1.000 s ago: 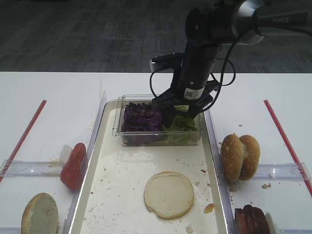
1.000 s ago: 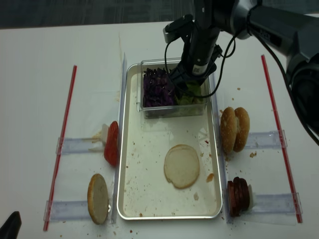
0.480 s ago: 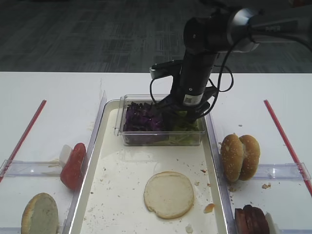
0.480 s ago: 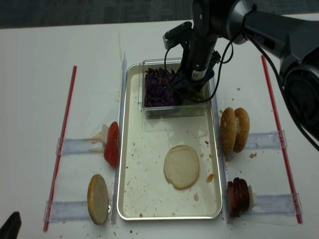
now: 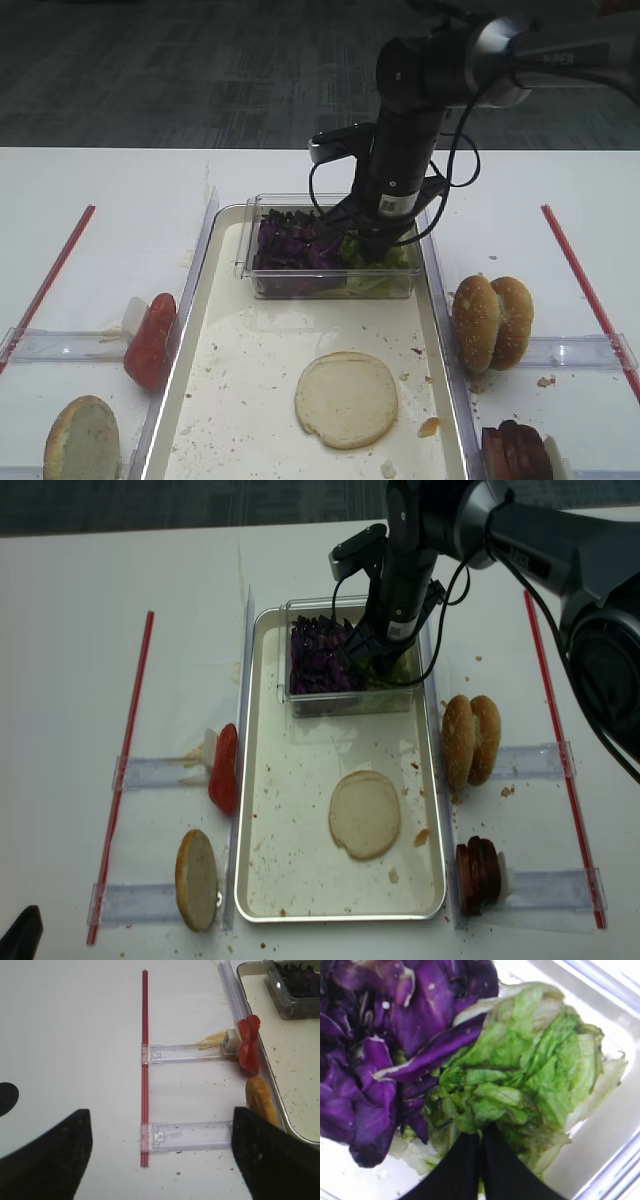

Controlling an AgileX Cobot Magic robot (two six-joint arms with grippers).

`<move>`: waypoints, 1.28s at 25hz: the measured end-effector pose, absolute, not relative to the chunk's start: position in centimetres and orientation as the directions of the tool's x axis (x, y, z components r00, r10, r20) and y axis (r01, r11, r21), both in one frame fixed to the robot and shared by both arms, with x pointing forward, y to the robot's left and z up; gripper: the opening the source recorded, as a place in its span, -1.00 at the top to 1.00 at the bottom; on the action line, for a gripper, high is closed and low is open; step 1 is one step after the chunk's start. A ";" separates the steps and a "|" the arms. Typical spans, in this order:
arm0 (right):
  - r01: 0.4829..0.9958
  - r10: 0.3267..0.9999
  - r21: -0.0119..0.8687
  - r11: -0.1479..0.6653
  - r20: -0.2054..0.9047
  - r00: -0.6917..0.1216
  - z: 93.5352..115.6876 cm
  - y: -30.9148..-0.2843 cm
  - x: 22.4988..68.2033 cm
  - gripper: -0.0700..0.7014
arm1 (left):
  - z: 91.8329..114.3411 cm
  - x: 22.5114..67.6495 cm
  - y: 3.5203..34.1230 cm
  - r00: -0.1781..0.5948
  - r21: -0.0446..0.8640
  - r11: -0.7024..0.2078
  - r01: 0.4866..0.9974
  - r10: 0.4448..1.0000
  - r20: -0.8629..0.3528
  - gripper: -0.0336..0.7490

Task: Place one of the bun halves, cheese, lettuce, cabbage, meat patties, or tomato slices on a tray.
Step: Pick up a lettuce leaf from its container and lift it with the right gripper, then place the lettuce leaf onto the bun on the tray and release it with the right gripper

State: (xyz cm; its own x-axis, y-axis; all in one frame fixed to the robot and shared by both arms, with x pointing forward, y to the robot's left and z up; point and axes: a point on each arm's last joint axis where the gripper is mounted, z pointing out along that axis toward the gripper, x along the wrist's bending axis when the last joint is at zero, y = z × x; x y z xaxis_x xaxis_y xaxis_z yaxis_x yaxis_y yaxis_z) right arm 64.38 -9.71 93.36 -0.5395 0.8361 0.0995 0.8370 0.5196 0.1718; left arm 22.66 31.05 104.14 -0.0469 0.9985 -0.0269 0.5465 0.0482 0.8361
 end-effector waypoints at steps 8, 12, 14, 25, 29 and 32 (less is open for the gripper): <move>0.835 0.835 0.181 0.520 0.098 -0.541 94.3 -9.7 64.3 0.71 | 104.1 22.7 31.0 -0.047 0.836 0.048 0.547 0.999 -0.027 -0.52; 0.822 0.829 0.227 0.523 0.092 -0.552 97.5 -9.6 64.7 0.71 | 104.1 22.7 31.0 -0.047 0.836 0.048 0.547 0.999 -0.027 -0.52; 0.816 0.825 0.243 0.525 0.090 -0.557 99.1 -9.5 64.7 0.72 | 104.1 22.7 31.0 -0.047 0.836 0.048 0.547 0.999 -0.027 -0.52; 0.821 0.833 0.256 0.510 0.090 -0.546 102.6 -9.5 64.8 0.72 | 104.1 22.7 31.0 -0.047 0.836 0.048 0.547 0.999 -0.027 -0.52; 0.825 0.841 0.252 0.505 0.073 -0.537 102.7 -9.7 64.8 0.72 | 104.1 22.7 31.0 -0.047 0.836 0.048 0.547 0.999 -0.027 -0.52; 0.824 0.841 0.256 0.505 0.070 -0.537 102.9 -9.7 64.8 0.72 | 104.1 22.7 31.0 -0.047 0.836 0.048 0.547 0.999 -0.027 -0.52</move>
State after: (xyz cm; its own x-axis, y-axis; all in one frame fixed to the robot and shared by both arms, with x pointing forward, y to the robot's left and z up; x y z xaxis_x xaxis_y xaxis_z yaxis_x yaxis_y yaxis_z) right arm 64.78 -9.72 102.92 -0.5373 0.8405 0.0700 0.8239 0.5053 0.2565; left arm 22.66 31.05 104.14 -0.0469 0.9985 -0.0269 0.5465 0.0482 0.8361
